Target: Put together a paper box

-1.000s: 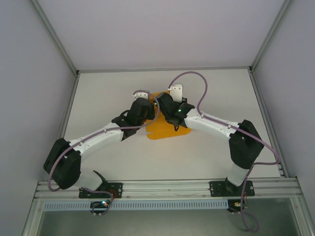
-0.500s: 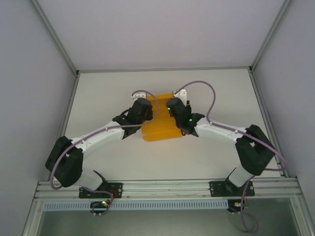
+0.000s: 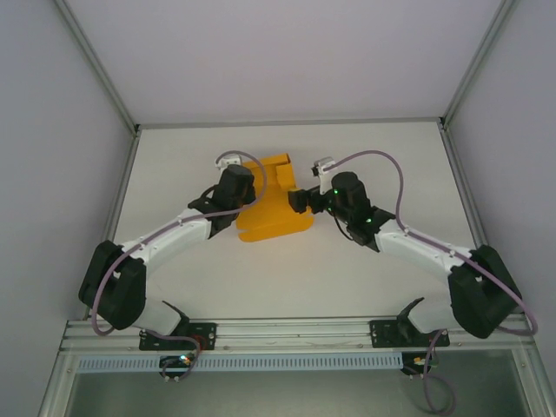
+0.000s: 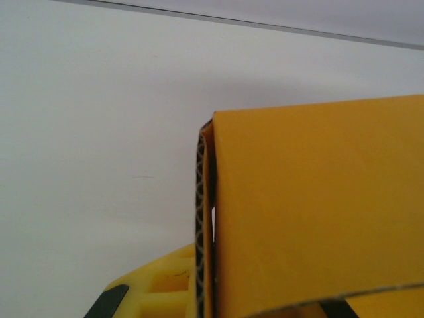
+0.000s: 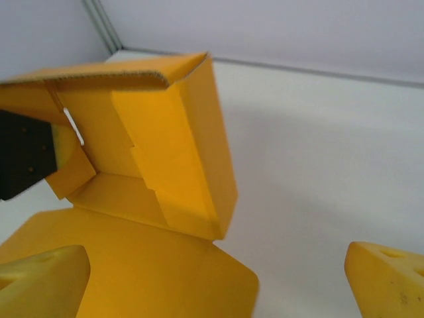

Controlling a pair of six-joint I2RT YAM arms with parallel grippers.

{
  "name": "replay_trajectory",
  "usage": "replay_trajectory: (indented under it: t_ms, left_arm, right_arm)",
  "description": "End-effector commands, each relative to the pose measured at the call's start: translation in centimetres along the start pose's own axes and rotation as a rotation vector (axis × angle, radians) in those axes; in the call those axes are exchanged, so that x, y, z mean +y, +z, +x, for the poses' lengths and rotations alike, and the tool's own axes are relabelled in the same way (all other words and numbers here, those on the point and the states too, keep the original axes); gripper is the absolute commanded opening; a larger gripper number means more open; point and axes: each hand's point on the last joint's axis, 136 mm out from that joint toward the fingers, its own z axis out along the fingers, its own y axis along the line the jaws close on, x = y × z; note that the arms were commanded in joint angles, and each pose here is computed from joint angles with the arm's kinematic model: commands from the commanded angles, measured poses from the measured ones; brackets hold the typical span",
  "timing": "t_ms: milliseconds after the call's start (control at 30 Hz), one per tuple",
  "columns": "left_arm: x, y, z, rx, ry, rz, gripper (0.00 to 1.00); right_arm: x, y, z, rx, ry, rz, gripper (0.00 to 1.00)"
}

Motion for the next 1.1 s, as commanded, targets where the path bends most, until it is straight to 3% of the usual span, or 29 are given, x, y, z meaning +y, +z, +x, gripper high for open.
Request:
replay_trajectory:
  t_ms: [0, 233, 433, 533, 767, 967, 1067]
  left_arm:
    - [-0.6, -1.0, -1.4, -0.023, 0.023, 0.042, 0.00]
    - [-0.8, -1.4, -1.5, -0.017, 0.039, 0.052, 0.00]
    - [-1.1, -1.6, -1.4, -0.008, 0.046, 0.057, 0.00]
    - [-1.1, -1.6, -1.4, -0.007, 0.051, 0.053, 0.00]
    - [-1.3, -1.7, -1.6, -0.009, 0.049, 0.054, 0.00]
    - [-2.0, -1.8, -1.5, 0.002, 0.048, 0.063, 0.00]
    - [-2.8, -2.0, -1.4, -0.007, 0.058, 0.063, 0.00]
  right_arm:
    - [-0.6, -0.2, -1.0, -0.026, -0.007, 0.024, 1.00]
    - [1.3, 2.6, -0.6, 0.062, -0.093, -0.109, 0.93]
    - [1.1, 5.4, -0.1, 0.149, -0.088, -0.125, 0.73]
    - [1.2, 6.3, 0.6, 0.178, -0.077, -0.135, 0.70]
    - [0.2, 7.4, 2.0, 0.227, -0.057, -0.086, 0.64]
    - [-1.2, 8.0, 1.3, 0.184, -0.030, -0.001, 0.55]
    - [-2.5, 8.5, 1.5, 0.177, 0.000, 0.077, 0.44]
